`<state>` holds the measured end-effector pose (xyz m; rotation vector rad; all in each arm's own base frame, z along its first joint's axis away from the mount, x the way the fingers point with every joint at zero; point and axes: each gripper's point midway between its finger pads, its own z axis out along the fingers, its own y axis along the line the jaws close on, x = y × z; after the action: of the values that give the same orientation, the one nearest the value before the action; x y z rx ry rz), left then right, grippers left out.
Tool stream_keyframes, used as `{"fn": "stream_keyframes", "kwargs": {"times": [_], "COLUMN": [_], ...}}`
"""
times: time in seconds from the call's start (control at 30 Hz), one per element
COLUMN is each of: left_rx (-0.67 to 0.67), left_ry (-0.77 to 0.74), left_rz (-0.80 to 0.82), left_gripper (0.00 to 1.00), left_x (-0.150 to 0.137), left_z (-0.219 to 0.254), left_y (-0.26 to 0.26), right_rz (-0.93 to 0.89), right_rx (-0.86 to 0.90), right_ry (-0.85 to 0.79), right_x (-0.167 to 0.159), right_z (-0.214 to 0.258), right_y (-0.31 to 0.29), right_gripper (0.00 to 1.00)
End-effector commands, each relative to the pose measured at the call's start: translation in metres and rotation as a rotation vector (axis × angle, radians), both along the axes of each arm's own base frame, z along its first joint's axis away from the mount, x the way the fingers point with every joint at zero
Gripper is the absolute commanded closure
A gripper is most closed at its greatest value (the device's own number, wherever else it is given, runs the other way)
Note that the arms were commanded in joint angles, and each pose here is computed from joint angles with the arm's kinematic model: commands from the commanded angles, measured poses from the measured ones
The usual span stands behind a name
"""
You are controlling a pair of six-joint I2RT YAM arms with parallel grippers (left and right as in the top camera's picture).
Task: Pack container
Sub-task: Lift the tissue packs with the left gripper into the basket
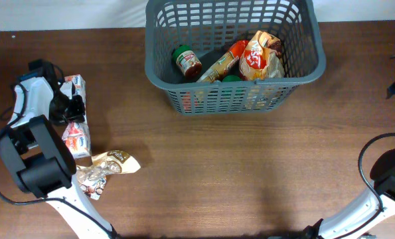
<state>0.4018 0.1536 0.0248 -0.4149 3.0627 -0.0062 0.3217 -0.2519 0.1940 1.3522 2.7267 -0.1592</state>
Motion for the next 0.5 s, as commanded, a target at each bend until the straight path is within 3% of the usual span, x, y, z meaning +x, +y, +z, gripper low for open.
{"fn": "stream_keyframes", "kwargs": {"times": [0.0, 0.1, 0.13, 0.23, 0.33, 0.47], "left_rx": [0.062, 0.126, 0.161, 0.176, 0.094, -0.034], "left_ry": [-0.238, -0.439, -0.558, -0.767, -0.980, -1.174], "left_rz": [-0.021, -0.036, -0.056, -0.128, -0.301, -0.512], "left_gripper": [0.98, 0.98, 0.98, 0.98, 0.98, 0.98], "left_x": [0.053, 0.079, 0.088, 0.094, 0.091, 0.073], "left_z": [0.084, 0.164, 0.213, 0.294, 0.364, 0.424], "left_y": [0.000, -0.004, -0.011, -0.040, -0.101, -0.189], "right_rz": [-0.011, -0.011, -0.011, -0.011, -0.011, -0.011], "right_rx": [-0.001, -0.001, -0.001, -0.001, -0.001, -0.001], "right_ry": [0.000, 0.000, 0.000, 0.000, 0.000, 0.000], "right_x": [-0.001, -0.001, -0.001, -0.001, -0.001, -0.001], "right_z": [0.000, 0.000, 0.000, 0.000, 0.000, 0.000], "right_y": [0.000, 0.000, 0.000, 0.000, 0.000, 0.000], "right_gripper": [0.01, 0.01, 0.01, 0.01, 0.01, 0.01]}}
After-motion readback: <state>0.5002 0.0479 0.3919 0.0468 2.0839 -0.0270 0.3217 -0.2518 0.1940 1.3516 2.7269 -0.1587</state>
